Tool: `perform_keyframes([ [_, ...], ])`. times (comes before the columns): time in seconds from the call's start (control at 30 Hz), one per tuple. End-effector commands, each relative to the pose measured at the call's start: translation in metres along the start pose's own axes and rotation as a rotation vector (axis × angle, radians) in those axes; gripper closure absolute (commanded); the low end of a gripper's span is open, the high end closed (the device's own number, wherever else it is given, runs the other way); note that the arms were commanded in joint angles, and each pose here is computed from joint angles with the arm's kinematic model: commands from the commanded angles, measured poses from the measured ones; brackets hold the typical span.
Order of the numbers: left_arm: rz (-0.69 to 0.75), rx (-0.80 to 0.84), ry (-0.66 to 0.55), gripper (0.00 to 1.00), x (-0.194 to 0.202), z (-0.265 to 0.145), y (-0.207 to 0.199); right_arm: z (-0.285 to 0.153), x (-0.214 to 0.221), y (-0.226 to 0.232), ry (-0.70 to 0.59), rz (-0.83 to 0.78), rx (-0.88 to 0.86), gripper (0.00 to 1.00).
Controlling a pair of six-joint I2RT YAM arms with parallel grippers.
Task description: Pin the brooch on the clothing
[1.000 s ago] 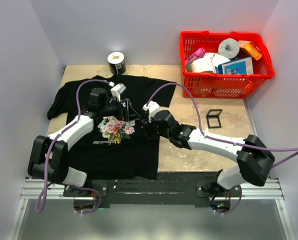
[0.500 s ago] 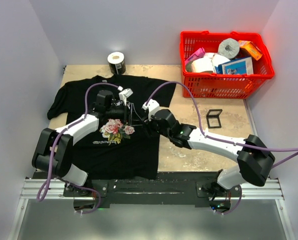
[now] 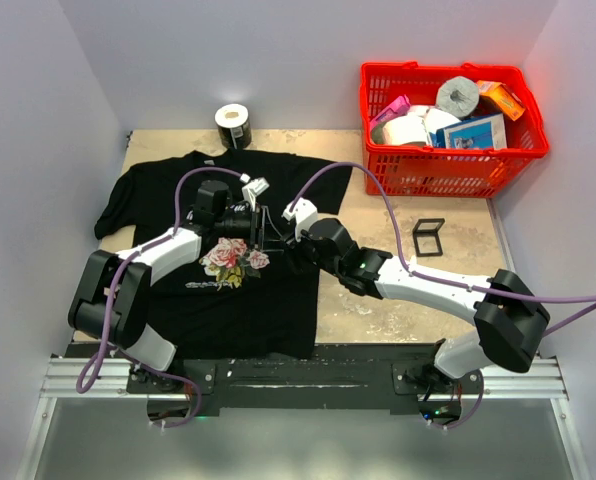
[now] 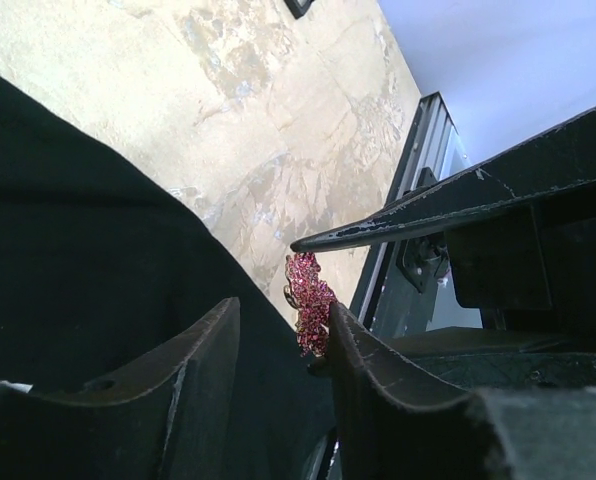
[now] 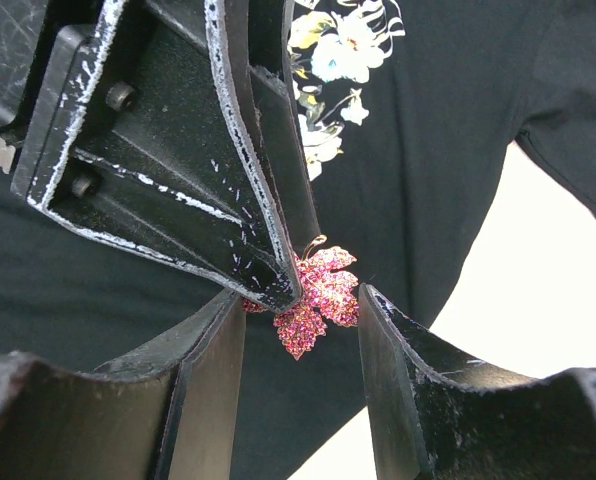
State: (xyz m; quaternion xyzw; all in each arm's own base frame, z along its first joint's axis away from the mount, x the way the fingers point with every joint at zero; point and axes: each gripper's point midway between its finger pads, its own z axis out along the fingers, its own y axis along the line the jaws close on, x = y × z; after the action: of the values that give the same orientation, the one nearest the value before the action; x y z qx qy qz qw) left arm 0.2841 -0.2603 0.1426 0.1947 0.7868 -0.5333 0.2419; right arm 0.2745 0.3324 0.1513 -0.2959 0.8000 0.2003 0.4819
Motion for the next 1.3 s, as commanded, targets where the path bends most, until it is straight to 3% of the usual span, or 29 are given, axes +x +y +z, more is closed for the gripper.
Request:
perform_keyframes([
  [0.0,0.002,0.067,0.008,0.58,0.002,0.003,-0.012,-0.002,-0.021,0.0,-0.078,-0.01,0.012,0.77],
  [0.23,-0.008,0.082,0.009,0.86,0.003,0.004,-0.013,0.001,-0.015,-0.002,-0.068,-0.008,0.023,0.77],
  [0.37,-0.016,0.082,0.008,1.0,0.004,0.004,-0.012,0.0,-0.015,-0.001,-0.075,-0.004,0.014,0.71],
  [0.5,-0.012,0.086,0.0,1.0,0.003,0.004,-0.013,-0.004,-0.017,-0.002,-0.087,0.009,0.017,0.55],
  [0.53,-0.003,0.087,-0.005,1.0,0.001,0.003,-0.015,-0.006,-0.018,-0.003,-0.094,0.012,0.02,0.45],
  [0.73,0.103,0.022,-0.096,1.0,-0.023,-0.012,-0.019,-0.022,-0.024,-0.003,-0.133,0.083,0.019,0.28],
  [0.87,0.237,-0.132,-0.209,1.0,-0.048,-0.032,-0.017,-0.048,-0.053,-0.013,-0.232,0.187,0.054,0.15],
  [0.97,0.338,-0.256,-0.311,1.0,-0.067,-0.052,-0.021,-0.065,-0.073,-0.02,-0.297,0.319,0.072,0.14],
  [1.1,0.511,-0.428,-0.415,1.0,-0.086,-0.079,-0.031,-0.08,-0.102,-0.01,-0.347,0.471,0.013,0.2],
  [1.27,0.68,-0.608,-0.491,1.0,-0.093,-0.1,-0.049,-0.095,-0.149,0.018,-0.421,0.712,-0.165,0.25],
])
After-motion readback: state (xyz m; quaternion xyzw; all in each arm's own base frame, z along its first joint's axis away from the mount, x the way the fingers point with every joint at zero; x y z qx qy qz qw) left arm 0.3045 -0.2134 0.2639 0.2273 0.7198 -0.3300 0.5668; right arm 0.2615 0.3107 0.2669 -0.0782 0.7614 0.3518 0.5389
